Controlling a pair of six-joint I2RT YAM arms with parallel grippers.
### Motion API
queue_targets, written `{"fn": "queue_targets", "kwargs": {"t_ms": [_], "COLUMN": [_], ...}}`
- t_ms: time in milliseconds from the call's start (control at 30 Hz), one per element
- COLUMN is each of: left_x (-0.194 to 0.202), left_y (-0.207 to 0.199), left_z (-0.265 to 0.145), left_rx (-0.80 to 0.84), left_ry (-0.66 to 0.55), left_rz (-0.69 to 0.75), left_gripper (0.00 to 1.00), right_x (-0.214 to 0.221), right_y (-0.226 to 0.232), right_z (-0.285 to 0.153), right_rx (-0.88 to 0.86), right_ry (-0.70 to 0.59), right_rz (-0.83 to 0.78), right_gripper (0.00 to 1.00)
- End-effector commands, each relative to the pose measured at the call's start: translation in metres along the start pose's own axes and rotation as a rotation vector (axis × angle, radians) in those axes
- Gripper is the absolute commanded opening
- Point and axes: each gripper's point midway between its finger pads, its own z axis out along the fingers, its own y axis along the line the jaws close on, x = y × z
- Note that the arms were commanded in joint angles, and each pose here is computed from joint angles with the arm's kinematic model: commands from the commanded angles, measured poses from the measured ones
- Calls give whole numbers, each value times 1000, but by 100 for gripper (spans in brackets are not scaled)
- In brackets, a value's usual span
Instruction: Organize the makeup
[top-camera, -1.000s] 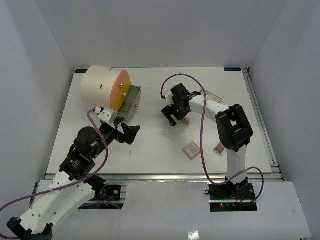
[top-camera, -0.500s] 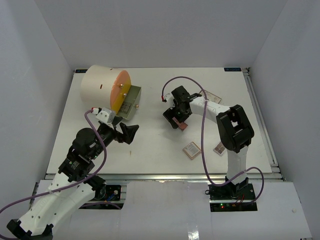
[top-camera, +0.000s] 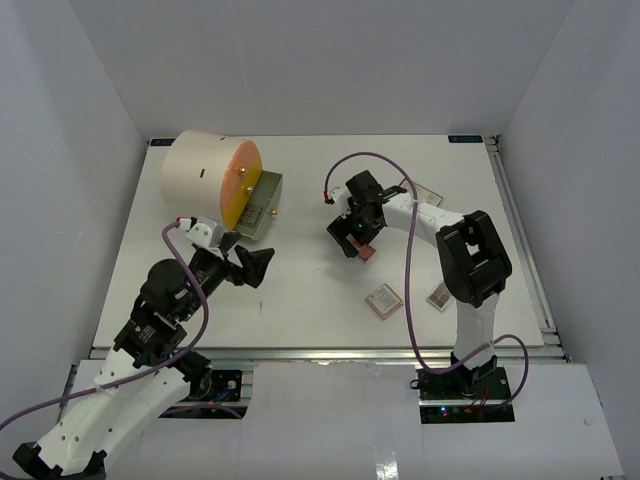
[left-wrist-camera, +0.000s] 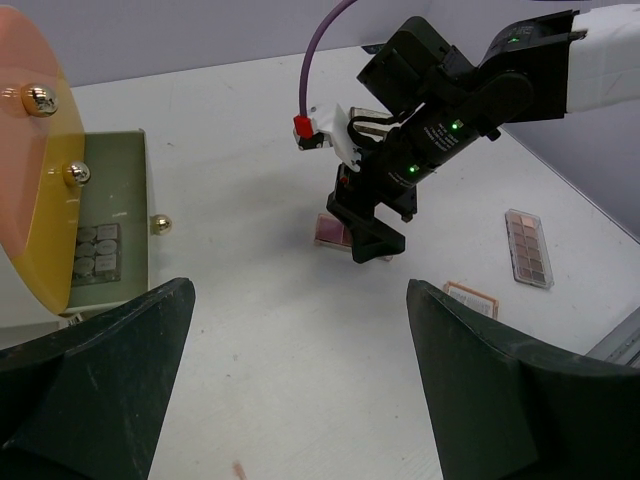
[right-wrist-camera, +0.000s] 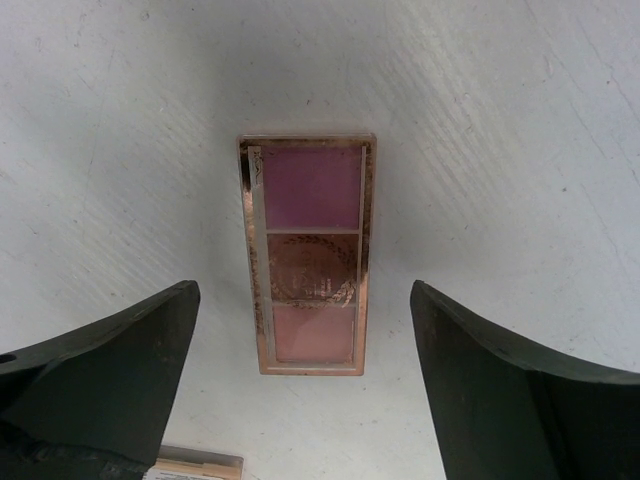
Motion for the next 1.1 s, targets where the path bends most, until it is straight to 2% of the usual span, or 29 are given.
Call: {"fn": "queue_targets", "kwargs": {"t_ms": [0, 167, 300, 433, 600, 700, 867, 1067], "left_x": [0, 0, -1, 0, -3, -6, -17, -40], "left_y": [3, 4, 3, 4, 4, 5, 10, 22], "left_z": [-2, -2, -3, -3, -5, -7, -15, -39], "left_rx": [-15, -18, -16, -18, -20, -26, -54, -122], "left_ry": [-7, -7, -9, -9, -23, -39, -92, -227], "left_rz": [-6, -6, -6, -6, -7, -7, -11, -27], "left_gripper": [98, 98, 98, 98, 98, 98, 98, 98], "right_x": [-5, -1, 2, 3, -16, -40, -96, -175], "right_y": [-1, 2, 1, -2, -1, 1, 13, 39], "right_z": [3, 9, 13, 13, -3, -22, -65, -116], "right_rx": [-19, -40, -32, -15, 25, 69, 201, 488], "right_ry": [-10, 0, 11, 9, -53, -108, -212, -342], "right_rz": [-13, -19, -22, -39, -144, -251, -570, -1068], "right_gripper": [88, 81, 71, 57, 33, 25, 20, 15]}}
